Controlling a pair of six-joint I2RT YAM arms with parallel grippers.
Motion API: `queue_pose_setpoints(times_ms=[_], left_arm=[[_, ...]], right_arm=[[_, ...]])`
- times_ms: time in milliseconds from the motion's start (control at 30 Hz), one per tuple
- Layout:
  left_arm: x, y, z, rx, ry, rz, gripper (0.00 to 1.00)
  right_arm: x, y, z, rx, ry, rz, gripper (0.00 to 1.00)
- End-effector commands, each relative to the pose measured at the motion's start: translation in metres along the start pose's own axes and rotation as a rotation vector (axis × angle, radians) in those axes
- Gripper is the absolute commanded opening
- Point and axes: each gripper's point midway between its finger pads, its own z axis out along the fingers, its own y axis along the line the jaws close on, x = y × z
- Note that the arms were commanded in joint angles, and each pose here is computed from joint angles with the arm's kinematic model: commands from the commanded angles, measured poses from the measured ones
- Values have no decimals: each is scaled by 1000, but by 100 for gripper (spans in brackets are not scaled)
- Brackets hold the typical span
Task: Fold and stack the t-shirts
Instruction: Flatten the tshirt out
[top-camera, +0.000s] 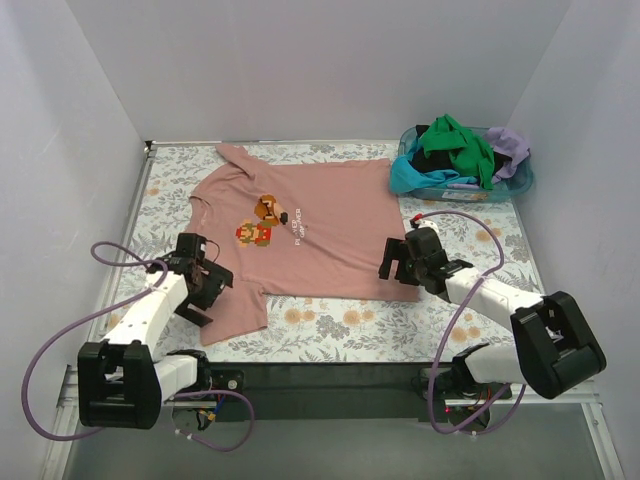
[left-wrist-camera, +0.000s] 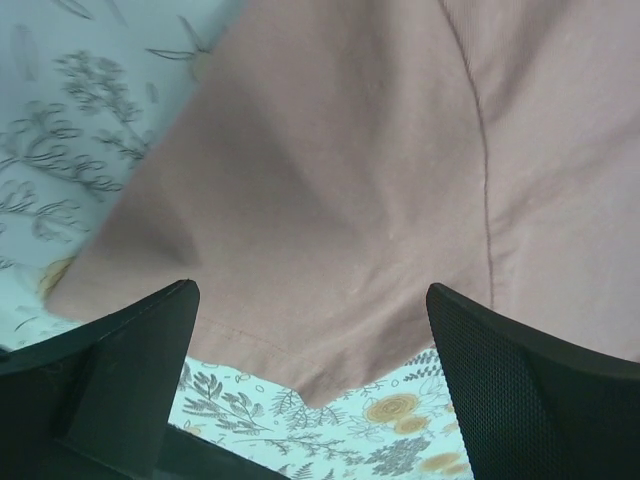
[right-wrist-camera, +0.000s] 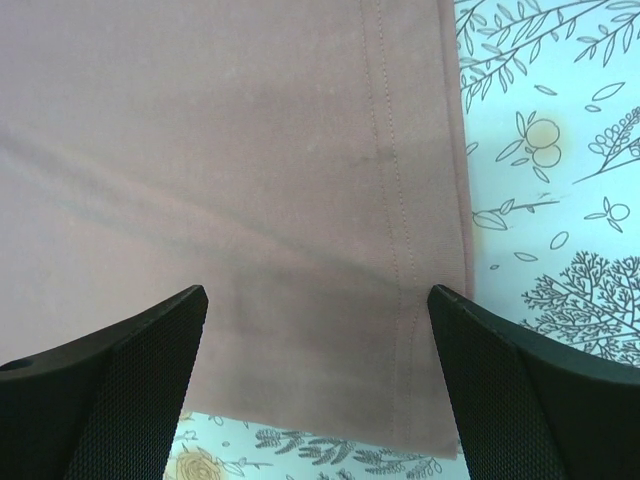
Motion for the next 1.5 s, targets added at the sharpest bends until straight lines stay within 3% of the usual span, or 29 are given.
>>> queue_pose_setpoints(times_ms=[0, 67, 233, 400, 667, 733, 1100, 1233, 1467], left_arm=[[-32, 8, -30, -81, -160, -107, 98], [-38, 16, -40, -124, -201, -177, 98], [-28, 23, -36, -143, -163, -210, 98], [-24, 48, -30, -284, -171, -319, 98], [3, 63, -10, -338, -61, -318, 98], [-1, 61, -6, -331, -83, -312, 97], [-17, 7, 32, -231, -44, -173, 97], [-29, -26, 47, -176, -38, -141, 97], [-64, -71, 59, -223, -70, -83, 98]], right_arm=[[6, -4, -11, 0, 46, -50, 98], [-3, 6, -15, -40, 27, -63, 98], [-17, 21, -26, -110, -9, -91, 98], [-18, 20, -31, -121, -22, -92, 98], [-16, 8, -31, -103, -20, -68, 98], [-15, 6, -30, -99, -17, -69, 98], [-5, 5, 2, -77, 72, -95, 99], [-20, 7, 25, -40, 72, -106, 98], [-50, 0, 69, 41, 89, -75, 98]])
